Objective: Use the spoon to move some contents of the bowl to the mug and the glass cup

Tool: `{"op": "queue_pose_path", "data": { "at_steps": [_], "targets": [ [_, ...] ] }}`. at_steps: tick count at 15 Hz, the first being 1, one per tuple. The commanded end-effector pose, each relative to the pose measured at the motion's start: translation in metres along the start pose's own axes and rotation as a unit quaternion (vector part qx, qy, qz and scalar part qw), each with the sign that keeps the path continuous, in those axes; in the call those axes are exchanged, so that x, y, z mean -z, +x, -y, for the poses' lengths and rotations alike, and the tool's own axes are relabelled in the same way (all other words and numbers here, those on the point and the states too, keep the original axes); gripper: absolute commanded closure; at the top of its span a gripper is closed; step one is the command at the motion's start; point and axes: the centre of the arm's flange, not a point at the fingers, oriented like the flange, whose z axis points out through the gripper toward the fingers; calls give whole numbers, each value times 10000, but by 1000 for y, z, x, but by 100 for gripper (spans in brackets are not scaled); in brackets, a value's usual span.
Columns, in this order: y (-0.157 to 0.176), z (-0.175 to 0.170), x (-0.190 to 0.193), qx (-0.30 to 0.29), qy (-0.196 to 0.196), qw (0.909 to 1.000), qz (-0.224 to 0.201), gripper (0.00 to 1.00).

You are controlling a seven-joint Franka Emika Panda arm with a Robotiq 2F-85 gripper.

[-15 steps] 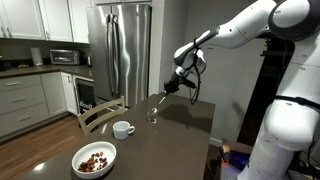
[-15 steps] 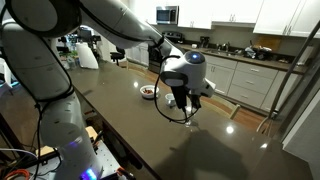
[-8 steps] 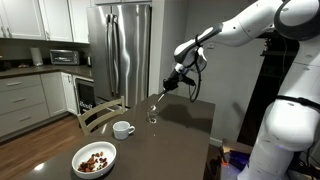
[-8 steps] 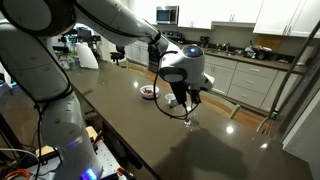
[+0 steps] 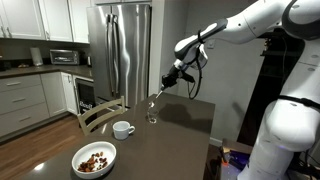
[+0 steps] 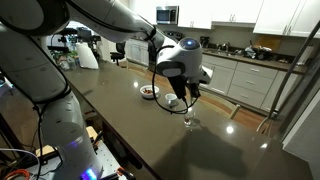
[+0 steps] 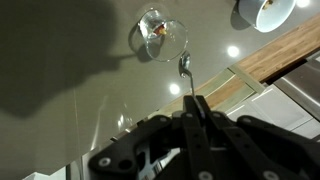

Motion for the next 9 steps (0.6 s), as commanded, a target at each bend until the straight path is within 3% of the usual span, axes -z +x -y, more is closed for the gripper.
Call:
{"op": "queue_pose_path", "data": {
  "at_steps": [1,9],
  "targets": [
    [-8,22,10,67,157,9998,-99,97],
    [-22,96,-5,204,1178,9928,32,97]
  ]
}}
